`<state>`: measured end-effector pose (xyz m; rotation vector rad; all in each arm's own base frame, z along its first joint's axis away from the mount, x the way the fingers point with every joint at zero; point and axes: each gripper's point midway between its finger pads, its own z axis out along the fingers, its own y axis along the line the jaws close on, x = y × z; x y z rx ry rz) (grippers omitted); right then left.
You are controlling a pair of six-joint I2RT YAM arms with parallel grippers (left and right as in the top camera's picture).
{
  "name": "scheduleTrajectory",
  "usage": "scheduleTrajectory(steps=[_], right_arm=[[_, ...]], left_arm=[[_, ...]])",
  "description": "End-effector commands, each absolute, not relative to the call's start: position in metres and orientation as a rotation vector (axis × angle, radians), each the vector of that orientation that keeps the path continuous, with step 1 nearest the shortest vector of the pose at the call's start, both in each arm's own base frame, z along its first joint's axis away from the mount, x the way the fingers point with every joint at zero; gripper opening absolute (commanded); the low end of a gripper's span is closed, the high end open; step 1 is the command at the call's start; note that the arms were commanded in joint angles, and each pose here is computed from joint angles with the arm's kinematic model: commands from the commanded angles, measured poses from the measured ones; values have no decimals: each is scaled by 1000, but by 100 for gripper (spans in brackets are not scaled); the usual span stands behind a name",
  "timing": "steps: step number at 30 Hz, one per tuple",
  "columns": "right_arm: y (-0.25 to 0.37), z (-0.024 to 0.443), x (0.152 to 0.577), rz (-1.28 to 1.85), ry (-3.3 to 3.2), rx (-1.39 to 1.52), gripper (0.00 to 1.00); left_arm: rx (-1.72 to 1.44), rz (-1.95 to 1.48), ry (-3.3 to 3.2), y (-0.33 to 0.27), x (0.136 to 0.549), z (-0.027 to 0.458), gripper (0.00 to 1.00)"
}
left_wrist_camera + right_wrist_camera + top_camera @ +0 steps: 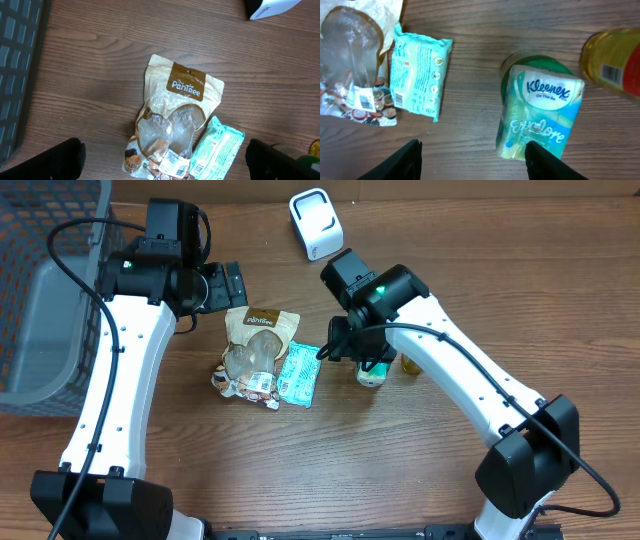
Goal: Scan the item barcode
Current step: 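Grasp the Kleenex pack with the right gripper and lift it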
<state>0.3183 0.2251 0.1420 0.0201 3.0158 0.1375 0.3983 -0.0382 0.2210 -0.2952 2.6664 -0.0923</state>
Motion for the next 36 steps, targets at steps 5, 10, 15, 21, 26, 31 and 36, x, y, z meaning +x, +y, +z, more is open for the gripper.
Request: scheduleTrajectory(steps=[5,10,15,21,26,31,36], right_arm=[[219,145,319,-57,2909,18,54],[211,139,319,-114,2899,55,50],[210,125,322,-125,2888,56,50],[202,112,324,-190,2861,57,49],[201,103,324,-189,2857,59,46],[200,93,323,-193,2859,53,31],[199,93,322,-197,2863,52,21]], left_arm=[[-298,-107,2657,-40,401,224,100],[-298,-107,2657,-41,401,224,100],[-298,-107,2657,-41,401,224,100],[-298,-107,2657,-41,401,224,100],[-298,-107,2657,-41,401,224,100],[-298,-107,2657,-41,401,224,99],[-298,-107,2657,-41,401,224,100]])
